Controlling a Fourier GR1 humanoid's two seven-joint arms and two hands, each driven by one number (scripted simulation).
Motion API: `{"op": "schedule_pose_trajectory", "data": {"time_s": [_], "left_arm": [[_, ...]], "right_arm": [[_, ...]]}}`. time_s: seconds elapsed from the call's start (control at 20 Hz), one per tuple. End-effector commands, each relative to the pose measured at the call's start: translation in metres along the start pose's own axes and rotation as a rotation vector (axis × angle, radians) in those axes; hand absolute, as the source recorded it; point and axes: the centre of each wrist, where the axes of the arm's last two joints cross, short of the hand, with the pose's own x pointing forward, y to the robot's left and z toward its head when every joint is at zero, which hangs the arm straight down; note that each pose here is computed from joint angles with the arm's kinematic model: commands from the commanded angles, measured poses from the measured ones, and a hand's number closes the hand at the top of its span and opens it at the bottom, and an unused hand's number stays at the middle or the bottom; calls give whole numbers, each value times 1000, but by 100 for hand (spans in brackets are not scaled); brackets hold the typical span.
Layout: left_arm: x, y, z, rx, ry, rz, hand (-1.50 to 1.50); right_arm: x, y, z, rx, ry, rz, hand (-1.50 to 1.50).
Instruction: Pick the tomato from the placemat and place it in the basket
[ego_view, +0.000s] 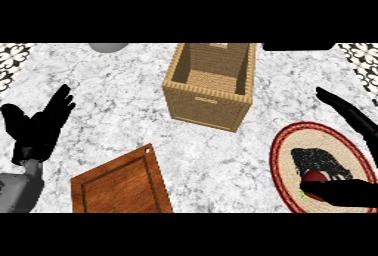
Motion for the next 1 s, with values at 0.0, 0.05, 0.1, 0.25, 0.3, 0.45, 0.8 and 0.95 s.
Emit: {"op": "schedule_pose_trajectory", "data": {"time_s": [0.0, 0.05, 0.1, 0.25, 0.3, 0.45, 0.8, 0.95], "left_arm": [[-3, 5, 1, 14, 5, 12, 0], [1, -1, -1, 7, -11, -2, 0], [1, 0, 3, -22, -6, 1, 0], [1, 1, -1, -3, -8, -5, 0], [-9, -2, 1, -13, -12, -3, 0], [-12, -3, -3, -3, 1, 6, 0], [1, 9, -6, -21, 16, 8, 0], [-7, 5, 3, -10, 12, 14, 0]], "right_arm": [[12, -42, 0, -22, 210, 357, -150], [19, -56, -1, -32, 260, 391, -150], [18, -64, -2, -32, 324, 434, -150], [53, -95, -6, -39, 396, 429, -150], [54, -100, -2, 34, 417, 435, -150], [57, -116, -10, 203, 450, 401, -150], [52, -154, 11, 340, 454, 276, -150], [51, -178, 28, 339, 418, 192, -150]]}}
